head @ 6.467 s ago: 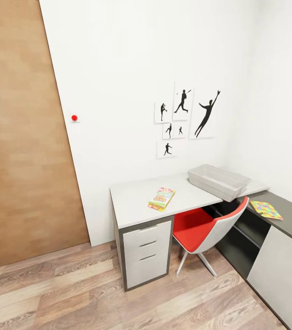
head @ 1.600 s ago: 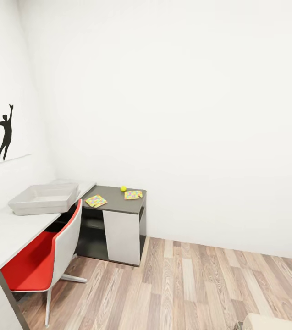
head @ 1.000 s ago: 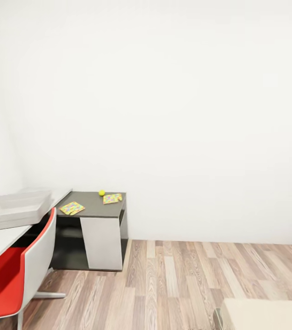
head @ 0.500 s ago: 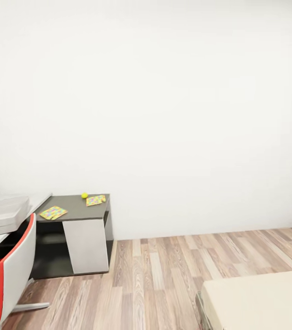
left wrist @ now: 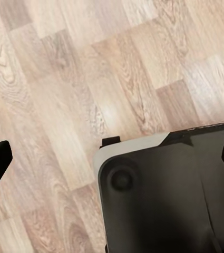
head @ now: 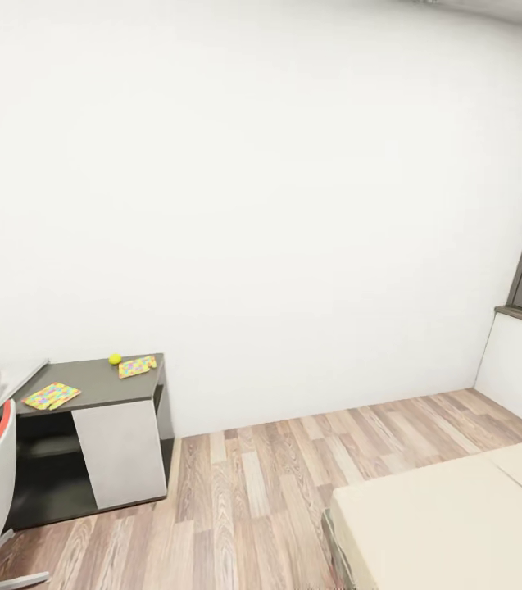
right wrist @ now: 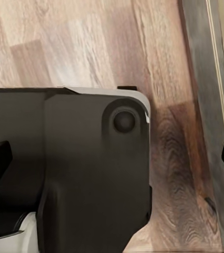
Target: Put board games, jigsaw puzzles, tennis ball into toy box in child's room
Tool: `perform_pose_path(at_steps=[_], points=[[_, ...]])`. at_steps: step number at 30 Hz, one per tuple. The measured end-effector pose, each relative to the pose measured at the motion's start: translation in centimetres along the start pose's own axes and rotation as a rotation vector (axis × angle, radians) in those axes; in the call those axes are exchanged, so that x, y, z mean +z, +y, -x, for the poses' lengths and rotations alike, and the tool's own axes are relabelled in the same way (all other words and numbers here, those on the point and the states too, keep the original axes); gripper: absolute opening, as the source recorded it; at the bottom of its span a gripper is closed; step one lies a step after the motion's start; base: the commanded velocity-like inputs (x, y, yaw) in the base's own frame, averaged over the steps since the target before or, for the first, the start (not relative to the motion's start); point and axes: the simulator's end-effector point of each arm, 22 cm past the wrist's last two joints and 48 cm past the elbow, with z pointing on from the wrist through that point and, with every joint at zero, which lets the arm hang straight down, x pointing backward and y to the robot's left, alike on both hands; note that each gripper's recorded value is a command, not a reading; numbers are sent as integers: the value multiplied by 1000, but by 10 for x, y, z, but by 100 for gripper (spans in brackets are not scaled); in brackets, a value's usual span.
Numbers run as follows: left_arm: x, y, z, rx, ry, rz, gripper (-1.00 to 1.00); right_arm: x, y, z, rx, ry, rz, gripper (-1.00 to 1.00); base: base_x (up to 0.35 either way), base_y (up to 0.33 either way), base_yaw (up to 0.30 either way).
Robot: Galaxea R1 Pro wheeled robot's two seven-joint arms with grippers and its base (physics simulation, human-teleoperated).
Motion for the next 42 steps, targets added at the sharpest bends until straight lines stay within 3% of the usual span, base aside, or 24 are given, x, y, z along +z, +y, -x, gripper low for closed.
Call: perform_pose_path(at_steps=[42], points=[[0,2,13,1,-33,6,100,1,-3,13,-1,-33,-3,100,-59,32,-274]])
